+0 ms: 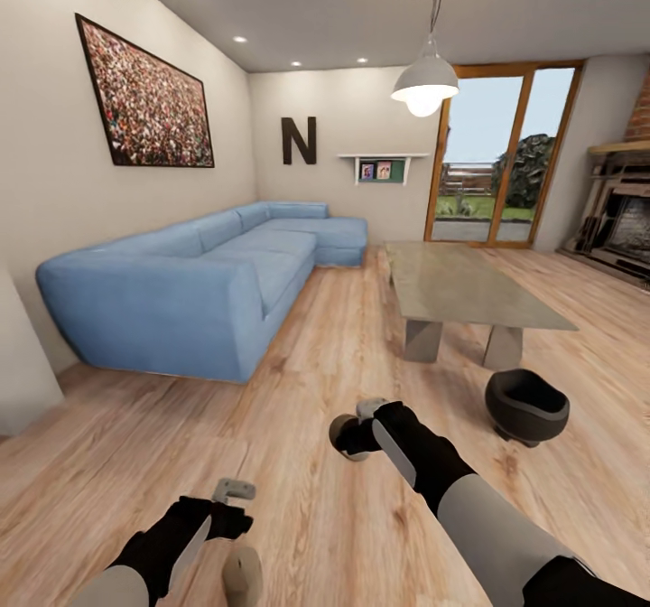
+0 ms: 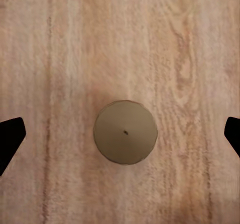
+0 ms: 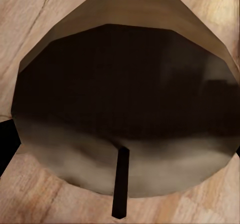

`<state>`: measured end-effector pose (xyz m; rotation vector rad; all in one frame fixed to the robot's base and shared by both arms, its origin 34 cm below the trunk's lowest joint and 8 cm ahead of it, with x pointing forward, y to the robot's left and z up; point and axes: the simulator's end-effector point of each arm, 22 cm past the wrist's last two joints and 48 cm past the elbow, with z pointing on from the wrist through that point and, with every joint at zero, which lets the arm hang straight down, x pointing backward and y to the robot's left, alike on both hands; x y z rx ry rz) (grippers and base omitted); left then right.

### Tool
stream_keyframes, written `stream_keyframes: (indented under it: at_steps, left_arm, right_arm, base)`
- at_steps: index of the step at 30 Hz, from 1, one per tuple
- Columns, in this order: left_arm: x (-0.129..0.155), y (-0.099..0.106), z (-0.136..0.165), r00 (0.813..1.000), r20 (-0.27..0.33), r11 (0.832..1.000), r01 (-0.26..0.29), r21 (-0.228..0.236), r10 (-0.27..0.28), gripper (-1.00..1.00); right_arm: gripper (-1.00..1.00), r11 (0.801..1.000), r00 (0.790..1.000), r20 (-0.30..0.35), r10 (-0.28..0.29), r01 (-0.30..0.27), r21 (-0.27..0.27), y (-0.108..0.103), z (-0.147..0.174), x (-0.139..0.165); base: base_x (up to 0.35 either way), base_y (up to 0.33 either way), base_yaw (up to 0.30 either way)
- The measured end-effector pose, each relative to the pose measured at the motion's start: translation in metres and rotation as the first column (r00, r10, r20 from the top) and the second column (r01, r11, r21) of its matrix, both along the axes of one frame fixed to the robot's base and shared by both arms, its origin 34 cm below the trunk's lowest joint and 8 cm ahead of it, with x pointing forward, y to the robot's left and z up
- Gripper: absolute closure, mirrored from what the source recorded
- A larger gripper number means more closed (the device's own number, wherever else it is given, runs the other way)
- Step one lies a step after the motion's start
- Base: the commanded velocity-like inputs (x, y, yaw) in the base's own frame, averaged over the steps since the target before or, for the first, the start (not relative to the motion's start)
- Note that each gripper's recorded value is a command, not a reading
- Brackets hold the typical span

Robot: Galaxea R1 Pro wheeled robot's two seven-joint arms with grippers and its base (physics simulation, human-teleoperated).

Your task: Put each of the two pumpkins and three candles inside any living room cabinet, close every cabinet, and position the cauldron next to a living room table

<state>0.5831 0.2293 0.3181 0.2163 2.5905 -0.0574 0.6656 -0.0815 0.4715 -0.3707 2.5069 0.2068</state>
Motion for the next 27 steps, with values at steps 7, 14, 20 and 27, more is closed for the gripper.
stream_keyframes:
  at_steps: [7, 14, 20, 27]
  left_arm:
    - [-0.021, -0.001, -0.020, 0.998, -0.063, 1.000, 0.008, -0.018, -0.009, -1.00]
    - [-0.032, 0.001, -0.029, 0.996, -0.095, 1.000, -0.002, -0.020, 0.000, -1.00]
    - [-0.043, -0.002, -0.044, 0.991, -0.135, 1.000, -0.009, -0.024, 0.006, -1.00]
    - [-0.052, -0.001, -0.061, 0.985, -0.171, 0.998, -0.040, -0.040, 0.032, -1.00]
  right_arm:
    - [1.00, 1.000, 1.000, -0.001, 0.002, -0.002, 0.002, 0.001, 0.000, 0.000]
    - [1.00, 1.000, 1.000, -0.001, 0.001, -0.001, 0.002, 0.001, 0.000, 0.000]
    - [1.00, 1.000, 1.000, -0.012, 0.007, -0.007, 0.006, 0.005, -0.008, 0.000]
    - [1.00, 1.000, 0.999, -0.037, 0.010, -0.009, 0.007, 0.006, -0.024, -0.001]
  base:
    - [0.062, 0.068, -0.161]
    - [0.003, 0.003, -0.011]
    - [0.000, 0.000, 0.000]
    - [0.000, 0.000, 0.000]
